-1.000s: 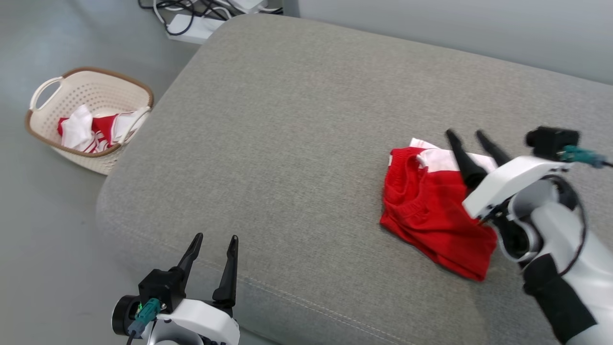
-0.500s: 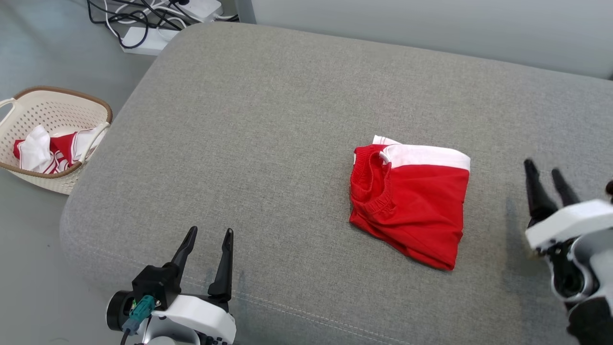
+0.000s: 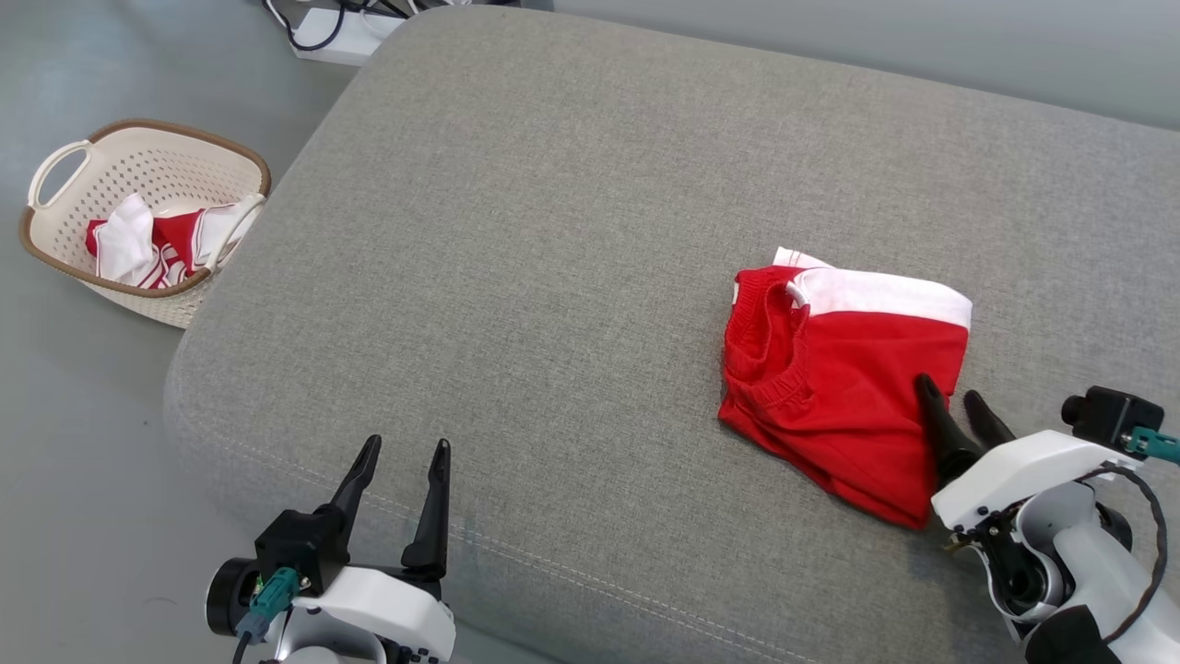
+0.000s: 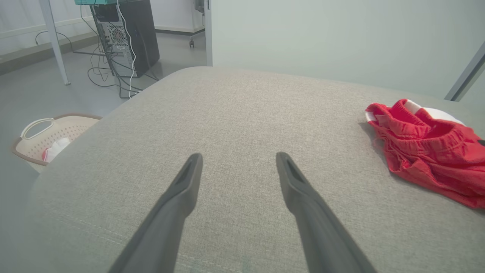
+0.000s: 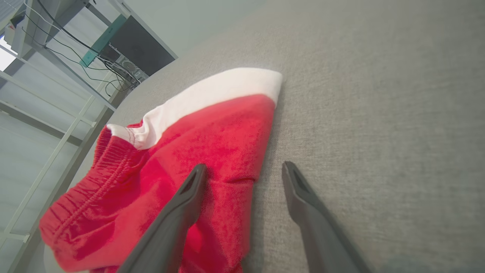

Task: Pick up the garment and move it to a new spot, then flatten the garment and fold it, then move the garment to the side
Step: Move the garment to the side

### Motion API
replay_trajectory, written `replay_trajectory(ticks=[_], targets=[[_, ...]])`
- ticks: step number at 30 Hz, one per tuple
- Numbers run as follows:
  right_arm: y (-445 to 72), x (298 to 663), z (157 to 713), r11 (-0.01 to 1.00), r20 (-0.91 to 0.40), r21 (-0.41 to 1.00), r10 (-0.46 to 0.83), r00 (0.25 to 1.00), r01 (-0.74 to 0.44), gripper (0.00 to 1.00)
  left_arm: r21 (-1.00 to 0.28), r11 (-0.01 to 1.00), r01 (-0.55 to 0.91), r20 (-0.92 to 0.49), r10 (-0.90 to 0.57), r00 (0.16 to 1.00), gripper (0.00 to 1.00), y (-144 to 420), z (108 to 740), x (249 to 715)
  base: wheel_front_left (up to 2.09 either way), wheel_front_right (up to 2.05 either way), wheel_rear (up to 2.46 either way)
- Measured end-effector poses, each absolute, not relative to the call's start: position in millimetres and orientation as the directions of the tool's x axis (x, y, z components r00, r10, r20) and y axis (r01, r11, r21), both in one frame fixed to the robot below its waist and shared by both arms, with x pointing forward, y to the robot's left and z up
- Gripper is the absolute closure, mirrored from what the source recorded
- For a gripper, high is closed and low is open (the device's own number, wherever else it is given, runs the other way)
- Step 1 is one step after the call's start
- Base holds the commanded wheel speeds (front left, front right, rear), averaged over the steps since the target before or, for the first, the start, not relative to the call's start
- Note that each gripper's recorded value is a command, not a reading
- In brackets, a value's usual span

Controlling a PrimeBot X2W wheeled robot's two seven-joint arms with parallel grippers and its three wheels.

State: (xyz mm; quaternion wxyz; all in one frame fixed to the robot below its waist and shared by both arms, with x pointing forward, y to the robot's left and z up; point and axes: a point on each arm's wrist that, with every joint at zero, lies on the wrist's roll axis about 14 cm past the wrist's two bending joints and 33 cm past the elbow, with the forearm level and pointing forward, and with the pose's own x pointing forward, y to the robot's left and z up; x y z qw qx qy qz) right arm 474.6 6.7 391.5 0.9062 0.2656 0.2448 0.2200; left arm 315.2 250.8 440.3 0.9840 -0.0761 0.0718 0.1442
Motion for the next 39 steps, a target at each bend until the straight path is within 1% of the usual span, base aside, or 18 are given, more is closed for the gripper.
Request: replay_trajectory(ticks=[8, 9, 10, 11, 12, 13, 14, 15, 19, 25, 33, 39], targets=[[29, 472, 389, 0.73, -0.341, 0.618, 0.583, 0.737, -0.291, 0.0, -0.132, 0.944, -0.304, -0.173, 0.28, 0.944, 0.0, 251, 438, 313, 0.0, 0.0, 0.0], [31, 472, 390, 0.726, -0.341, 0.623, 0.588, 0.733, -0.293, 0.01, -0.132, 0.944, -0.304, -0.173, 0.28, 0.944, 0.0, 251, 438, 313, 0.0, 0.0, 0.0], [33, 472, 389, 0.721, -0.342, 0.63, 0.591, 0.731, -0.288, 0.12, -0.132, 0.943, -0.305, -0.174, 0.281, 0.944, 0.0, 252, 438, 313, 0.0, 0.0, 0.0], [34, 471, 389, 0.72, -0.345, 0.629, 0.596, 0.725, -0.292, 0.31, -0.133, 0.943, -0.306, -0.174, 0.282, 0.944, 0.0, 252, 438, 313, 0.0, 0.0, 0.0], [36, 470, 389, 0.719, -0.35, 0.629, 0.602, 0.718, -0.296, 0.44, -0.136, 0.942, -0.307, -0.174, 0.283, 0.943, 0.0, 252, 438, 312, 0.0, 0.0, 0.0], [39, 470, 389, 0.712, -0.352, 0.638, 0.608, 0.712, -0.294, 0.68, -0.137, 0.941, -0.308, -0.174, 0.283, 0.943, 0.0, 252, 438, 312, 0.0, 0.0, 0.0], [41, 469, 390, 0.708, -0.354, 0.642, 0.615, 0.705, -0.296, 0.81, -0.137, 0.941, -0.308, -0.173, 0.284, 0.943, 0.0, 252, 438, 312, 0.0, 0.0, 0.0], [43, 468, 390, 0.706, -0.354, 0.641, 0.62, 0.7, -0.301, 1.0, -0.137, 0.941, -0.309, -0.172, 0.284, 0.943, 0.0, 252, 439, 312, 0.0, 0.0, 0.0], [46, 467, 393, 0.696, -0.343, 0.653, 0.622, 0.704, -0.297, 1.0, -0.138, 0.942, -0.307, -0.17, 0.283, 0.944, 0.0, 252, 439, 313, 0.0, 0.0, 0.0], [32, 469, 401, 0.711, -0.304, 0.643, 0.578, 0.757, -0.285, 1.0, -0.13, 0.951, -0.281, -0.149, 0.261, 0.954, 0.0, 248, 444, 319, 0.0, 0.0, 0.0], [-18, 469, 412, 0.758, -0.272, 0.613, 0.466, 0.842, -0.222, 1.0, -0.132, 0.979, -0.157, -0.113, 0.142, 0.983, 0.0, 218, 452, 342, 0.0, 0.0, 0.0], [-70, 454, 410, 0.799, -0.283, 0.587, 0.356, 0.891, -0.133, 1.0, -0.143, 0.989, -0.026, -0.095, 0.012, 0.995, 0.0, 181, 454, 365, 0.0, 0.0, 0.0]])
